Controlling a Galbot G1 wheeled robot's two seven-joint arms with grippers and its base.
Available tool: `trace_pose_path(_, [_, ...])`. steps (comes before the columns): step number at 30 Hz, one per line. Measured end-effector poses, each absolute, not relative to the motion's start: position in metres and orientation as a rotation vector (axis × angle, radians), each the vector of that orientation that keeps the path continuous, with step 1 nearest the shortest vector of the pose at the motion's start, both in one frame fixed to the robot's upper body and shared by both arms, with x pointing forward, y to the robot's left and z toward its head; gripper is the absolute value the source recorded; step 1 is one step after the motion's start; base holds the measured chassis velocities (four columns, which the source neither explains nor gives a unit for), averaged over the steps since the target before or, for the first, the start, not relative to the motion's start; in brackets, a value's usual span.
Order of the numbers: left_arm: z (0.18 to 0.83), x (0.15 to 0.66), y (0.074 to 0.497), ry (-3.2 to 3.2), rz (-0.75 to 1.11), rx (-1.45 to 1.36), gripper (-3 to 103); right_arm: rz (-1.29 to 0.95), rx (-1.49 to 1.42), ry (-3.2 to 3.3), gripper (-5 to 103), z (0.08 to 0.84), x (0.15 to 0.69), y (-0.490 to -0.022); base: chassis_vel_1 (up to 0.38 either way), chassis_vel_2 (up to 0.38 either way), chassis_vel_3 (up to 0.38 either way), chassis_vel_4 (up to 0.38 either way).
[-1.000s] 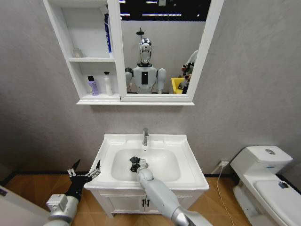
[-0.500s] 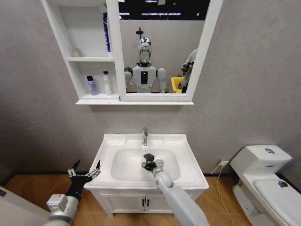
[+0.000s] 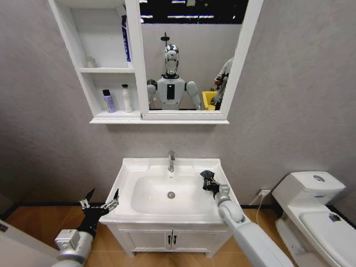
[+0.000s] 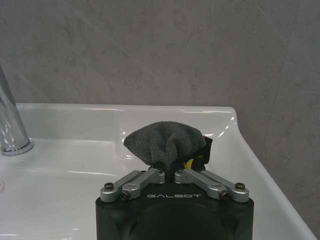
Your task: Move facial cleanser and shampoo from washbasin to cabinet, then wipe washbasin with towel.
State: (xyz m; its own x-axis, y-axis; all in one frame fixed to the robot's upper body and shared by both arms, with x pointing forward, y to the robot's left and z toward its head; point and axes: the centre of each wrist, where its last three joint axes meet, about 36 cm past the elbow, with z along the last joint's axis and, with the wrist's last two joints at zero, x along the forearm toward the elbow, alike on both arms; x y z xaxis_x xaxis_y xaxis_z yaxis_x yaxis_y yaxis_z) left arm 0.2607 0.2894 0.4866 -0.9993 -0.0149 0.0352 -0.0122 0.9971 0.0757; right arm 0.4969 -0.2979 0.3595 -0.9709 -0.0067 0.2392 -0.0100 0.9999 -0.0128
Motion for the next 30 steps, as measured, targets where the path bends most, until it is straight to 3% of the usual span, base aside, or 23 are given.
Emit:
trace_pose_path(8, [0.487, 0.261, 0.289, -3.103, -0.117, 0.021, 100, 0.080, -0.030, -2.976, 1, 0.350, 0.534, -0.318, 0.000, 0.000, 0.000, 0.000])
trace_pose_path(11, [0.487, 0.261, 0.289, -3.104, -0.117, 0.021, 100, 0.083, -0.030, -2.980, 8, 0.348, 0.539, -0.319, 0.000, 0.000, 0.000, 0.000])
trace_pose_path(14, [0.487, 0.261, 0.289, -3.103, -0.117, 0.021, 100, 0.074, -0.035, -2.979, 25, 0.344, 0.543, -0.315, 0.000, 0.000, 0.000, 0.000])
trace_pose_path(16, [0.487, 0.261, 0.289, -3.104, -0.117, 0.021, 100, 0.068, -0.035, -2.978, 25, 0.342, 0.543, -0.313, 0.000, 0.000, 0.000, 0.000])
trace_pose_path(17, [0.487, 0.261, 0.289, -3.104, -0.117, 0.021, 100, 0.060, -0.035, -2.984, 35, 0.338, 0.544, -0.310, 0.000, 0.000, 0.000, 0.000])
trace_pose_path(19, [0.487, 0.261, 0.289, -3.103, -0.117, 0.021, 100, 0.059, -0.034, -2.991, 35, 0.336, 0.544, -0.308, 0.000, 0.000, 0.000, 0.000])
trace_pose_path(30, [0.487, 0.261, 0.289, -3.104, -0.117, 0.021, 100, 0.127, -0.059, -3.035, 79, 0.331, 0.541, -0.304, 0.000, 0.000, 0.000, 0.000])
